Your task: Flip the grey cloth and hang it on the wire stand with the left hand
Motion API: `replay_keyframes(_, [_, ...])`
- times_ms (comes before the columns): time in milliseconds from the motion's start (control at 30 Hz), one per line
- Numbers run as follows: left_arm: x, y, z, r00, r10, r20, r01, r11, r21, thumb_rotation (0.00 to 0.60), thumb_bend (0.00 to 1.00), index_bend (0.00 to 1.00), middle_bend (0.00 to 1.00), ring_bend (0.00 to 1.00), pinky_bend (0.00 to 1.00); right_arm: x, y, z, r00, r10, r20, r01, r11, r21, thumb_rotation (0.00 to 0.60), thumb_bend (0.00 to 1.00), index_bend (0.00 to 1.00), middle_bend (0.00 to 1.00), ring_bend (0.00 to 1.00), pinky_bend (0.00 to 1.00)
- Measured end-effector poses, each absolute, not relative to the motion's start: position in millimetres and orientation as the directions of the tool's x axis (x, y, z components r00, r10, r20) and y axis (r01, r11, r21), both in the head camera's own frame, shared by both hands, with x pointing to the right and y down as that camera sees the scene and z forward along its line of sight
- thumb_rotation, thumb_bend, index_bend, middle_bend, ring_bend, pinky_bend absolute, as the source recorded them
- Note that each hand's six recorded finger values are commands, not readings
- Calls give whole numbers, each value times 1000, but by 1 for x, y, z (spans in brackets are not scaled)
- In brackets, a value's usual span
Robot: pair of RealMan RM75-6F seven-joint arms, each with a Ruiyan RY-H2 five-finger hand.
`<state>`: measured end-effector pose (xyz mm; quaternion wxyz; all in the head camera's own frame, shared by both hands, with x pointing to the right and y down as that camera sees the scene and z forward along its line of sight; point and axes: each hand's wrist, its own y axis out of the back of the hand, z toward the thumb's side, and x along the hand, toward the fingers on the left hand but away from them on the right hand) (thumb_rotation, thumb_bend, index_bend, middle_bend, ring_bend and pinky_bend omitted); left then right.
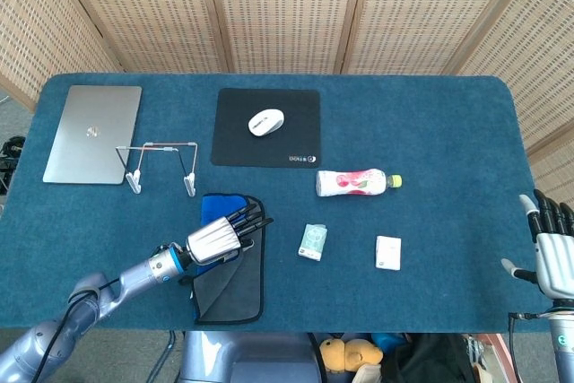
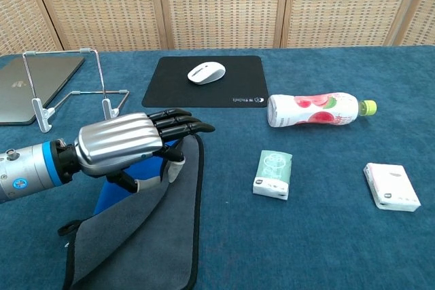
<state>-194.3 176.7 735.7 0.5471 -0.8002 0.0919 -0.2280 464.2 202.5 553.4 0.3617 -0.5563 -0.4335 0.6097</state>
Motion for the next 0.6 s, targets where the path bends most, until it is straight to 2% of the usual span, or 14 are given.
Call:
replay_keyframes(133, [-189, 175, 734, 883, -395, 252, 94, -378, -921, 600, 451, 650, 0, 0, 0, 464, 202, 554, -120, 923, -367, 41, -364, -930, 600, 0, 0, 0, 0, 0])
replay_keyframes(200, [-187, 175, 734, 886, -391, 249, 95, -372, -923, 600, 449, 612, 0, 0, 0, 464, 203, 554, -119, 922, -367, 40, -365, -930, 600, 0, 0, 0, 0, 0])
replay_keyframes(233, [-186, 174, 734, 887, -389, 248, 96, -370, -924, 600, 446, 546, 0, 0, 0, 464, 203, 554, -119, 922, -368, 40, -366, -930, 600, 0, 0, 0, 0, 0])
replay_keyframes(367, [-186, 174, 733, 888, -386, 250, 102, -365, -925, 600, 394, 44, 0, 0, 0, 465, 203, 554, -122, 922, -368, 42, -365, -930, 600, 0, 0, 0, 0, 0])
replay_keyframes(433, [-186, 173, 732, 887, -388, 250, 101, -366, -925, 600, 376, 0, 0, 0, 0, 466, 203, 553, -124, 922, -367, 43, -365, -930, 600, 0, 0, 0, 0, 0])
replay_keyframes(600, [-191, 168, 727, 887, -393, 241, 95, -356, -930, 600, 342, 0, 0, 0, 0, 466, 203, 553, -125, 921, -368, 43, -365, -930, 600, 0, 0, 0, 0, 0])
